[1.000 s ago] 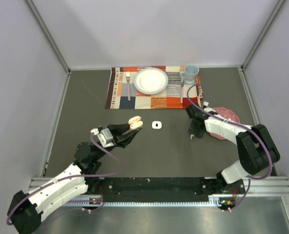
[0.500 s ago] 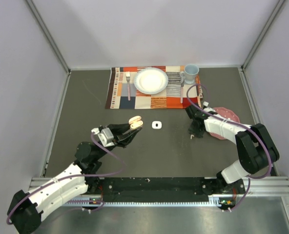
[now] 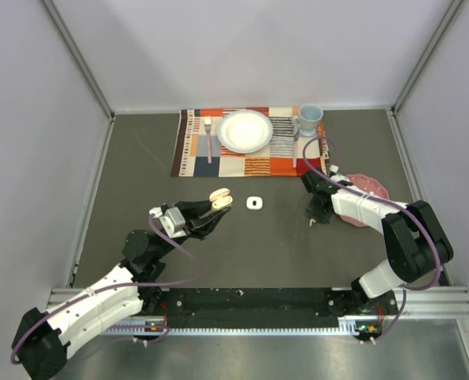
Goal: Insert the wireless bluetooth earbuds into the charging case
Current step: Pick up the left earbud from the center of the board, then insert the left earbud into the left side groove of the charging case, then close the charging case with the earbuds.
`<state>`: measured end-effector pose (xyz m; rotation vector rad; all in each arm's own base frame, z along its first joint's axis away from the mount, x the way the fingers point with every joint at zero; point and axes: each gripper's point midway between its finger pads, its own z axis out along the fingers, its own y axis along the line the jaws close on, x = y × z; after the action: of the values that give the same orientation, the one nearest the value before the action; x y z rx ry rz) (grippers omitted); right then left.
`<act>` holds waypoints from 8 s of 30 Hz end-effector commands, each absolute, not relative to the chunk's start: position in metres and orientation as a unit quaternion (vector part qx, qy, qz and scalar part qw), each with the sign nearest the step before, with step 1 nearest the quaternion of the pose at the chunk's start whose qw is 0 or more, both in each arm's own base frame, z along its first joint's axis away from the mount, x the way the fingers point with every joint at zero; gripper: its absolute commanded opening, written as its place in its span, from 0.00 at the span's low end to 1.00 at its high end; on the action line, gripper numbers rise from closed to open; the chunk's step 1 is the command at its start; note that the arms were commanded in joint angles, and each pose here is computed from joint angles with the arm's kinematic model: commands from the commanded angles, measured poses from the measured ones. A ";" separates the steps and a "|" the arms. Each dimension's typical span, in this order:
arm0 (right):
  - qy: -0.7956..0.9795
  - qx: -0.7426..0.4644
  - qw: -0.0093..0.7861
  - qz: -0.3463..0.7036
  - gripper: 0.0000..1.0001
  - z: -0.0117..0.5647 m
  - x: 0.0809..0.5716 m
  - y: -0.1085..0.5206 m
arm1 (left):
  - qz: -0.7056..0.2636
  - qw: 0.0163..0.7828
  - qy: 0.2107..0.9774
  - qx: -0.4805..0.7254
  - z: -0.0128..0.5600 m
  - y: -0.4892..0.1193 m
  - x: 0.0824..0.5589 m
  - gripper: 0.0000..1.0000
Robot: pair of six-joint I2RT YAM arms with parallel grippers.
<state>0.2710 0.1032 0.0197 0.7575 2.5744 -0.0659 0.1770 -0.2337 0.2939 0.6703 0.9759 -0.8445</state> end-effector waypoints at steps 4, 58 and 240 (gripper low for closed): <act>0.923 0.288 0.256 -0.002 0.22 0.032 0.289 0.108 | -0.379 0.763 0.429 0.299 0.307 -0.230 0.178 0.00; 0.689 0.022 0.630 0.359 0.00 0.288 0.255 0.197 | -0.386 0.762 0.436 0.284 0.307 -0.234 0.185 0.00; 0.513 -0.075 0.703 0.487 0.51 0.397 0.168 0.342 | -0.390 0.783 0.395 0.283 0.308 -0.231 0.178 0.00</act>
<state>0.1725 0.3581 0.3610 -0.2034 1.2134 1.0617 0.1829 -0.2369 0.2855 0.6301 0.9342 -0.8576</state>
